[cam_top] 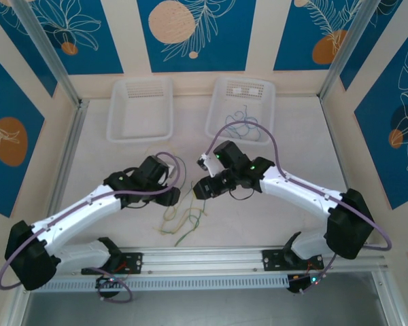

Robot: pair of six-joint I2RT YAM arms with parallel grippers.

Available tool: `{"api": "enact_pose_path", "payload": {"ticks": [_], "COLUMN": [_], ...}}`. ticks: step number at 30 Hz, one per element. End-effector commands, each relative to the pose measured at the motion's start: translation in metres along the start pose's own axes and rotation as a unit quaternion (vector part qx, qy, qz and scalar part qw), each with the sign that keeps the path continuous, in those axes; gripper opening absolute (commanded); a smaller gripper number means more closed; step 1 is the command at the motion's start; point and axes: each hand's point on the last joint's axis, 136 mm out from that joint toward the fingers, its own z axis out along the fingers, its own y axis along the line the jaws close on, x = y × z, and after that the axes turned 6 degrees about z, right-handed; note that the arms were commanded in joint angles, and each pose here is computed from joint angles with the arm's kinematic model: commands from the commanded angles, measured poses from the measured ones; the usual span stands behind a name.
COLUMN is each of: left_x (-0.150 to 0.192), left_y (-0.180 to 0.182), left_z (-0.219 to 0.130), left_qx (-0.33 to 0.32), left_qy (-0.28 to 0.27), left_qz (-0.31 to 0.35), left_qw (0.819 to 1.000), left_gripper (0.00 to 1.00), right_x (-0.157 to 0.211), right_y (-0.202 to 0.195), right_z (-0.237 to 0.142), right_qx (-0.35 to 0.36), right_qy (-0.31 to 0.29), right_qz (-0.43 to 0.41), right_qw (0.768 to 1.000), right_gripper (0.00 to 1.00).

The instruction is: Untangle the cables

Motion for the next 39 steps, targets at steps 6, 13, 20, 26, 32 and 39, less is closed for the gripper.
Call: {"api": "enact_pose_path", "payload": {"ticks": [6,13,20,26,32,39], "left_x": [0.027,0.029,0.034,0.026,0.013,0.0], "left_y": [0.002,-0.008,-0.011,-0.01,-0.011,0.0], "left_z": [0.029,0.061,0.087,0.09,0.084,0.071], "left_qx": [0.0,0.018,0.019,0.012,0.01,-0.028], "left_qy": [0.038,0.051,0.058,0.044,0.022,0.007], "left_qz": [-0.003,0.003,-0.001,-0.002,-0.004,-0.001], "left_qw": [0.999,0.999,0.998,0.999,1.0,1.0], "left_gripper": [0.62,0.64,0.55,0.35,0.19,0.21], "right_x": [0.029,0.032,0.033,0.031,0.011,-0.013], "right_y": [-0.025,-0.046,-0.06,-0.061,-0.053,-0.033], "right_z": [0.038,0.075,0.102,0.106,0.087,0.056], "right_qx": [0.057,0.093,0.115,0.121,0.117,0.117], "right_qy": [0.054,0.067,0.086,0.092,0.056,0.025], "right_qz": [0.004,0.02,0.031,0.03,0.015,-0.013], "right_qw": [0.997,0.993,0.989,0.988,0.991,0.993], "right_gripper": [0.45,0.47,0.47,0.14,0.03,0.03]}}
